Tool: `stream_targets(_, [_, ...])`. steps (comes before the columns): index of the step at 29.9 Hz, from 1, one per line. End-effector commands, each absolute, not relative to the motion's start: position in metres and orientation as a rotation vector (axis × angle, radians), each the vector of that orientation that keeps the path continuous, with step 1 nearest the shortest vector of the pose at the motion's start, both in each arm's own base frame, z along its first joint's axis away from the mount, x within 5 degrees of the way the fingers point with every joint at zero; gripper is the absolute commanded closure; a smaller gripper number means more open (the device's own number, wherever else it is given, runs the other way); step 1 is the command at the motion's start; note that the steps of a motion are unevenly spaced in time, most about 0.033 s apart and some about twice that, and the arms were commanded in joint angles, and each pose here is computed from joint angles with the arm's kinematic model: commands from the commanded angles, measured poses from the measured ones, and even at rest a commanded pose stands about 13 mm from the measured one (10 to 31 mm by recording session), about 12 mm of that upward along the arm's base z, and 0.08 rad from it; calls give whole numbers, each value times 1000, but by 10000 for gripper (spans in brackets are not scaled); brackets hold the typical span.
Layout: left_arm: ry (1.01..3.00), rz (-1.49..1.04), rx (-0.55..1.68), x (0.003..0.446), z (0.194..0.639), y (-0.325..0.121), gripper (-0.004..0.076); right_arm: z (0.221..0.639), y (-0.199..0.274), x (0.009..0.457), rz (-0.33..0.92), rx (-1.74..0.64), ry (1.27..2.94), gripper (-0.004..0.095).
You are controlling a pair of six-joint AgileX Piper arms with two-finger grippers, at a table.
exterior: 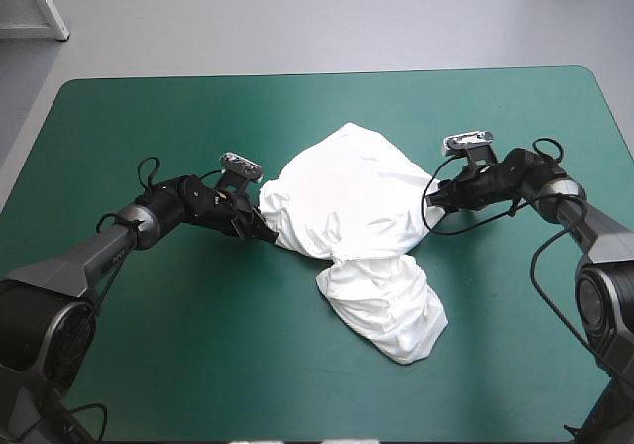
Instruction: Fold the cloth
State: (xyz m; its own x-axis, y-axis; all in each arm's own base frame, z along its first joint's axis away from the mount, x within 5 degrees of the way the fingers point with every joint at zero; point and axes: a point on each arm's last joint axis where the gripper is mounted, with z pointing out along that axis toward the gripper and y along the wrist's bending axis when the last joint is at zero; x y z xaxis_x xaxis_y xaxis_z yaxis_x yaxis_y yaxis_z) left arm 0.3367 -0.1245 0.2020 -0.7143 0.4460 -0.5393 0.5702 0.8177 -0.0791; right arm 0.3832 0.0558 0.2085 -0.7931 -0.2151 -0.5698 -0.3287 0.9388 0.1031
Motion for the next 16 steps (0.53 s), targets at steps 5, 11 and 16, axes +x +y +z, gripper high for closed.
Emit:
stream_targets(5, [2483, -372, 747, 332, 215, -129, 705, 233, 71, 384, 253, -451, 2414, 671])
stream_targets(11, [2444, -314, 776, 333, 222, -124, 705, 240, 70, 384, 225, -478, 2400, 907])
stream_targets(16, [2352, -292, 728, 332, 259, -113, 705, 285, 70, 381, 218, -472, 2285, 908])
